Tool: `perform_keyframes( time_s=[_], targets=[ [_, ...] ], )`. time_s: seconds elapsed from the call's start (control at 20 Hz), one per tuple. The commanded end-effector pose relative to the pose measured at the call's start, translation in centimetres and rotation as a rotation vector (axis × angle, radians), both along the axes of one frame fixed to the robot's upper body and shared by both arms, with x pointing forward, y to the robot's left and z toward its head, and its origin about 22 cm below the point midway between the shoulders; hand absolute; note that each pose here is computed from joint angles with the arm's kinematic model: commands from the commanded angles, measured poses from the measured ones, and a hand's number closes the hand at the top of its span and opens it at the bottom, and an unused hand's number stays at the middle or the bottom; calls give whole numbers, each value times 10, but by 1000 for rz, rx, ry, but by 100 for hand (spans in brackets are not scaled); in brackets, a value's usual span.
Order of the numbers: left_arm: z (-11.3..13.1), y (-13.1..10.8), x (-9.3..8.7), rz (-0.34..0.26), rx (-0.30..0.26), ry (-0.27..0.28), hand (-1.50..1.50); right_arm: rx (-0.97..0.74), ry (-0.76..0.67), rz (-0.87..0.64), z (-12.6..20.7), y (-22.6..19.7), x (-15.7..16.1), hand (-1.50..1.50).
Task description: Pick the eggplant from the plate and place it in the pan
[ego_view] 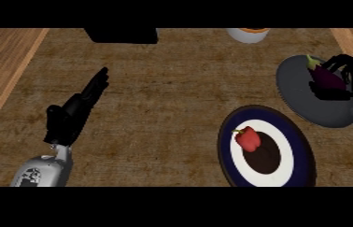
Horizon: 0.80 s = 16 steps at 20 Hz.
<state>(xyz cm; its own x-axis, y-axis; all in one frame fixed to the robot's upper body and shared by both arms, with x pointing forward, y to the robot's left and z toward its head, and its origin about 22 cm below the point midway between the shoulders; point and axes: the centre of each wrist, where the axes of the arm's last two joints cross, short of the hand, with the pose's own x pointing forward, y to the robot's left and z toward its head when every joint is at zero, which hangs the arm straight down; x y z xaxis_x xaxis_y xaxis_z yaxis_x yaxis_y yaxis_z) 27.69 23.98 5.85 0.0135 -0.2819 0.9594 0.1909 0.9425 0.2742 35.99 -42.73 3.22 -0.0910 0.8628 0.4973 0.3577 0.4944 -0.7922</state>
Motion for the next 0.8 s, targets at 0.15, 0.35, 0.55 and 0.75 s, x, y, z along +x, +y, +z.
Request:
perform_keyframes(
  time_s=[0.15,0.35,0.55,0.75],
  targets=[
    [-5,-8,0,-51,0,-6,0,-6,338,-128,-15,-2,-2,-150],
    [3,9,8,-45,-6,-28,0,102,302,-65,-6,7,10,-150],
    [5,-5,7,-55,-1,-28,0,282,221,-20,4,5,15,-150],
    [-8,-2,2,-33,-14,-4,0,471,61,0,0,-1,9,-150]
  ],
)
